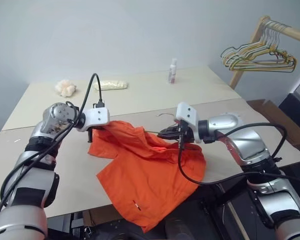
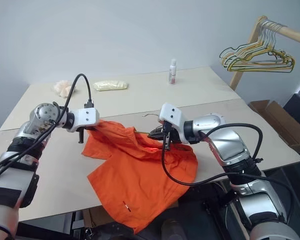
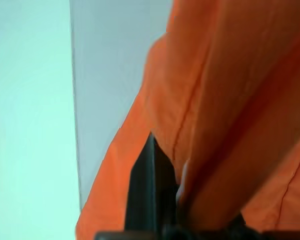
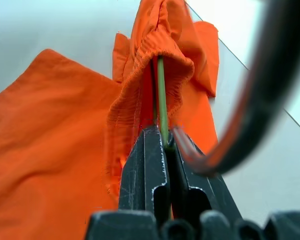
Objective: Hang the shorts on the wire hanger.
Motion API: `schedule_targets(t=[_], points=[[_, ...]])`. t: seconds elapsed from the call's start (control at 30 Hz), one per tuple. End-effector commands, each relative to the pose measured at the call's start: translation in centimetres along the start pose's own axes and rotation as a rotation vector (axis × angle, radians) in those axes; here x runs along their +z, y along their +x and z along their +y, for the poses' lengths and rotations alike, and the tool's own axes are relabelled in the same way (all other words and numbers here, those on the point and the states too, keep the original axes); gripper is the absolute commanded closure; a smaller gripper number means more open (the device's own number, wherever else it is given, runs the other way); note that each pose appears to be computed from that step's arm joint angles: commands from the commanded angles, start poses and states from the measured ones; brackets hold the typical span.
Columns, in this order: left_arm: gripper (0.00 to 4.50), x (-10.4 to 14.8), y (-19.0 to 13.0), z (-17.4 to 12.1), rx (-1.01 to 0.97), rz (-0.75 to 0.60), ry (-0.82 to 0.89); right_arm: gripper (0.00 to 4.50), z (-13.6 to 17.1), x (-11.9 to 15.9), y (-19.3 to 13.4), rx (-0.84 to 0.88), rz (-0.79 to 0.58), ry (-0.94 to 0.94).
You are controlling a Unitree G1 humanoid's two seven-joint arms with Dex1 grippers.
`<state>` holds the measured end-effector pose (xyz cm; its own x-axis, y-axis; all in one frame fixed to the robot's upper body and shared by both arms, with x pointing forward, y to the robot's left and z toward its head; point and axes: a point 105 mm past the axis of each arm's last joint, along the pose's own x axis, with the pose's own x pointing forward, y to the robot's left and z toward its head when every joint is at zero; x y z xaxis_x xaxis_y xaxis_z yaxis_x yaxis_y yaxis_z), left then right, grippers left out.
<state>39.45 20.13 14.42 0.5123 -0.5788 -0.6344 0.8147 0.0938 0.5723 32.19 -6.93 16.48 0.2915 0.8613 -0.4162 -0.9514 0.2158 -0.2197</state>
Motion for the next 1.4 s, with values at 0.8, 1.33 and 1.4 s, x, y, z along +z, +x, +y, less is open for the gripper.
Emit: schedule_targets(t=[0.8, 1.33, 1.4], points=[[1.28, 4.7, -4.8, 0.9, -0.007, -0.162, 0.197, 4.5, -1.3, 3.2, -3.4, -0.013, 0.099, 0.013], [0.99, 12.3, 0.4, -0.9, -0.234, -0.433, 0.265, 4.5, -2.0, 6.3, -4.1, 0.091, 0.229, -0.075], [0.99, 12.0, 0.8, -1.3, -0.276, -0.417, 0.275, 4.5, -1.9, 6.3, -4.1, 0.096, 0.238, -0.082]])
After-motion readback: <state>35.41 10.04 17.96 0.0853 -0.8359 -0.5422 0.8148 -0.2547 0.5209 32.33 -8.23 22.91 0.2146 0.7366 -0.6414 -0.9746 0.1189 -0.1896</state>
